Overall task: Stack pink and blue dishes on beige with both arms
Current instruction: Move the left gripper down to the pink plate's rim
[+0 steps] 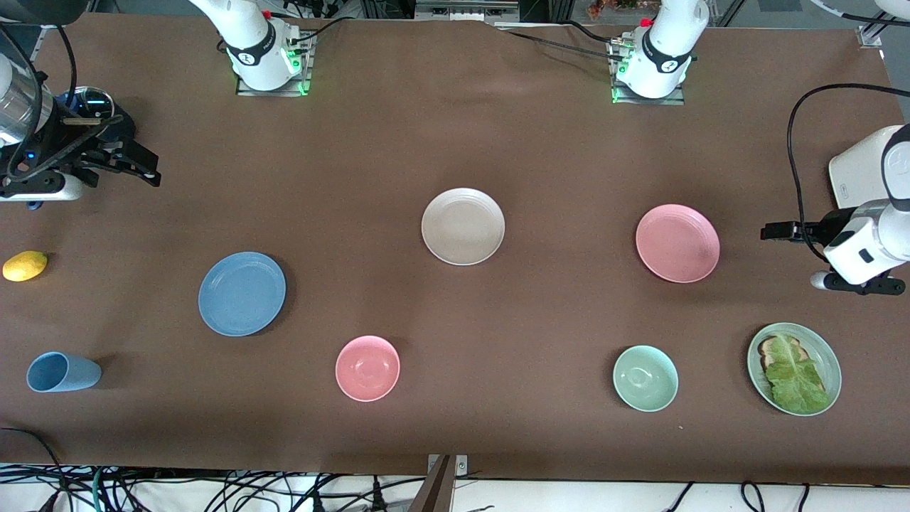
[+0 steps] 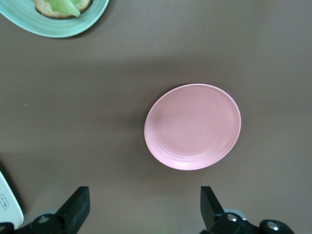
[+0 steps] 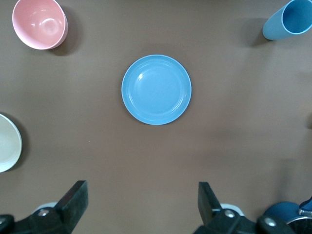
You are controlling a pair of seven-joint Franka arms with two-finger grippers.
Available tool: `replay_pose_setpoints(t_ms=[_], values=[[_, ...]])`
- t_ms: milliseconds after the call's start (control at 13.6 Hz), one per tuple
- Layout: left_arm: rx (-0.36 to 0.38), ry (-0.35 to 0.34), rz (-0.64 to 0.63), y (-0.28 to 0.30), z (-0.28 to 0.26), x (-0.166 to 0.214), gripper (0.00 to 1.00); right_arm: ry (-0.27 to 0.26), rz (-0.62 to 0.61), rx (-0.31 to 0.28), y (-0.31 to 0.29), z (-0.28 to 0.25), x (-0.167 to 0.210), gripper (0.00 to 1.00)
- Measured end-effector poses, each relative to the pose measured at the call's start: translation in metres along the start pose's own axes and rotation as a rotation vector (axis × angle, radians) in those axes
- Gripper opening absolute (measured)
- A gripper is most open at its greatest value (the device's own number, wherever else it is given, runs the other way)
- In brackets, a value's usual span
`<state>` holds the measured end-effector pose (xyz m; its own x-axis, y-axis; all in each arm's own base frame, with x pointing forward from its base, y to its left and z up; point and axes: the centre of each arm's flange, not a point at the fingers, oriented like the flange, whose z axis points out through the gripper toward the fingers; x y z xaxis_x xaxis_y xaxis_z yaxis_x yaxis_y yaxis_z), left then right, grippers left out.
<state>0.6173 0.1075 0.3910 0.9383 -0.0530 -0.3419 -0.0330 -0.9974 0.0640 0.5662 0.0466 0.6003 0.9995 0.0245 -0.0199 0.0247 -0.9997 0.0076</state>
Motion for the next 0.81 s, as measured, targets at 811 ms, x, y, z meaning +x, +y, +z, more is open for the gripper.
replay_pose_setpoints(t_ms=[811], values=[[-0.016,0.014,-0.067,-0.005,0.151,0.022,1.00,0.000,0.000,0.000,0.000,0.000,0.000,1.00]])
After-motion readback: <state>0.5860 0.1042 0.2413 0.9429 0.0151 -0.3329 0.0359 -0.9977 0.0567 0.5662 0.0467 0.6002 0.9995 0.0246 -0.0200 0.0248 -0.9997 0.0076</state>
